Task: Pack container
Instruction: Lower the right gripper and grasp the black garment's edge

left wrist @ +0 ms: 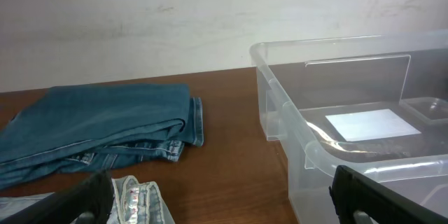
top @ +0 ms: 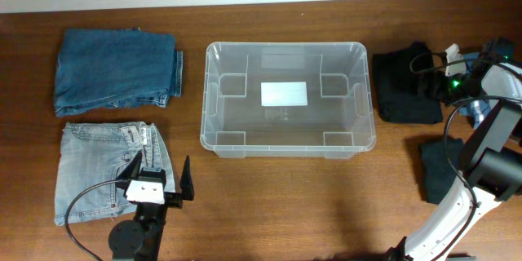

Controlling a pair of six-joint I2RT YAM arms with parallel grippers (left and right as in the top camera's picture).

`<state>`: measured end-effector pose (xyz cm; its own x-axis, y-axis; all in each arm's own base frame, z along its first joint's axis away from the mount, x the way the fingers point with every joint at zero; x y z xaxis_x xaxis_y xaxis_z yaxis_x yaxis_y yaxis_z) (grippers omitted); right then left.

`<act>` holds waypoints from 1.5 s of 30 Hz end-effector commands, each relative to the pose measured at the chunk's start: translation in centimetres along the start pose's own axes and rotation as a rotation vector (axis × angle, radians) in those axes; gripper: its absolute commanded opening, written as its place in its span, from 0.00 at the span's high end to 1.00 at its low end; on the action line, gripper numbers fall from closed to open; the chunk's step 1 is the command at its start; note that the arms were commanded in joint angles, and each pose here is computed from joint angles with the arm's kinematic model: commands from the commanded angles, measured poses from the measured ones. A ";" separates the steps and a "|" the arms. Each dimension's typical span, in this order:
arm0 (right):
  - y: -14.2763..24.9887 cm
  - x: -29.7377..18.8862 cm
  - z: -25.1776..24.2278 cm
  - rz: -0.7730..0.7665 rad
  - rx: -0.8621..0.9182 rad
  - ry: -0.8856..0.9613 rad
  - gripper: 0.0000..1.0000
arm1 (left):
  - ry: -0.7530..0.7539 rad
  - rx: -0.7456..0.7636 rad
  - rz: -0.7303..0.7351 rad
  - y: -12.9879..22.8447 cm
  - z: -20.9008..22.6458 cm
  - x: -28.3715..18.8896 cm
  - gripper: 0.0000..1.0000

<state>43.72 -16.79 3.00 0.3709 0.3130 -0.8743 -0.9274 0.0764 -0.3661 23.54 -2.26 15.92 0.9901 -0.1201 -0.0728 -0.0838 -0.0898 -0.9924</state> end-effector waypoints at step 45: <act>-2.8 -1.9 1.1 -0.008 0.110 -0.104 0.96 | -0.003 0.015 0.004 0.1 0.1 0.0 0.01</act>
<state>43.88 -16.98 3.62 0.3272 0.3633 -0.8723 -0.9436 0.1746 -0.2813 23.54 -2.26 15.92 0.9901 -0.1201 -0.0728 -0.0838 -0.0898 -0.9924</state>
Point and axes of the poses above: each gripper's point midway between its finger pads, its own x axis out along the fingers, its own z axis along the line the jaws close on, y = z × x, the point moved 1 cm from there along -x, back along the fingers, and after that the axes turned 8 degrees about -x, right-handed, at the moved point
